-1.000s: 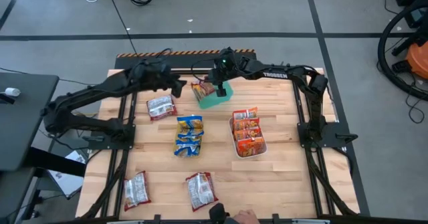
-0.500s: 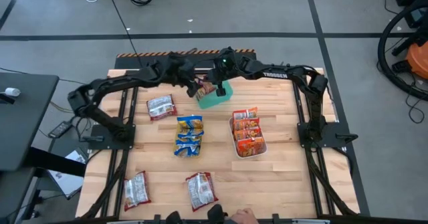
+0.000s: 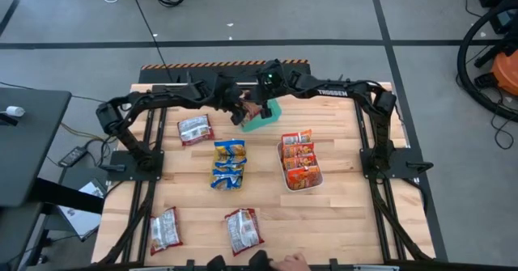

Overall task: Sort Maruchan noodles
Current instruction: Put the bottom right red noodle pack into the green bin, then put the top orange noodle pack into the white bin

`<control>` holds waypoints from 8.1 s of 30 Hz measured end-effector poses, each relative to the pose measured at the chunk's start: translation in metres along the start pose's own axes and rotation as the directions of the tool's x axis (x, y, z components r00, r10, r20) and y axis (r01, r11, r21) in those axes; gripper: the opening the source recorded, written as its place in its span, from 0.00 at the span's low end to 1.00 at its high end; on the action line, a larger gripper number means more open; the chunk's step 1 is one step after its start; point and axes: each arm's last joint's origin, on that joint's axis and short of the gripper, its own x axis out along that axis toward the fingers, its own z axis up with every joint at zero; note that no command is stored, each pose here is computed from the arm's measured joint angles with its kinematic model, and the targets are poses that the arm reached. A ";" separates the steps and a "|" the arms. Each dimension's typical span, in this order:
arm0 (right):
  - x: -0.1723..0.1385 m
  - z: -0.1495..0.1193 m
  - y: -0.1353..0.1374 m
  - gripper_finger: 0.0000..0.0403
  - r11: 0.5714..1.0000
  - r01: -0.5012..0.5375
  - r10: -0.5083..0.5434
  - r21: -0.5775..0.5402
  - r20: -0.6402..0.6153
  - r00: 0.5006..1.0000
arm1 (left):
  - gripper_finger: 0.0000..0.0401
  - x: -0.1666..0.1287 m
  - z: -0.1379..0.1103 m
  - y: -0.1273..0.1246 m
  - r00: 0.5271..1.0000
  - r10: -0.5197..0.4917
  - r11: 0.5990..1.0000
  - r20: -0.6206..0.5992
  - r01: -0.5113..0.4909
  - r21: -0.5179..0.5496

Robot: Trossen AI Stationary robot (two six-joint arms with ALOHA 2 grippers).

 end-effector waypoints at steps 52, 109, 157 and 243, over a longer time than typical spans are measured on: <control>-0.220 0.116 0.068 0.44 0.838 0.254 -0.167 0.483 -0.216 0.962 | 0.10 0.032 0.009 -0.068 0.609 0.666 0.172 -0.431 -0.687 -0.706; -0.244 0.091 0.037 0.44 0.740 0.398 -0.276 0.543 -0.294 0.915 | 0.42 0.014 0.058 -0.005 0.594 0.551 0.465 -0.586 -0.802 -0.376; -0.244 0.087 0.041 0.44 0.535 0.439 -0.262 0.722 -0.352 0.898 | 0.63 -0.026 -0.112 0.017 0.624 0.479 0.561 -0.617 -0.758 -0.332; -0.264 0.076 0.062 0.44 0.838 0.247 -0.028 0.487 -0.413 0.910 | 0.04 -0.022 0.068 -0.008 0.809 0.421 0.356 -0.411 -0.564 -0.745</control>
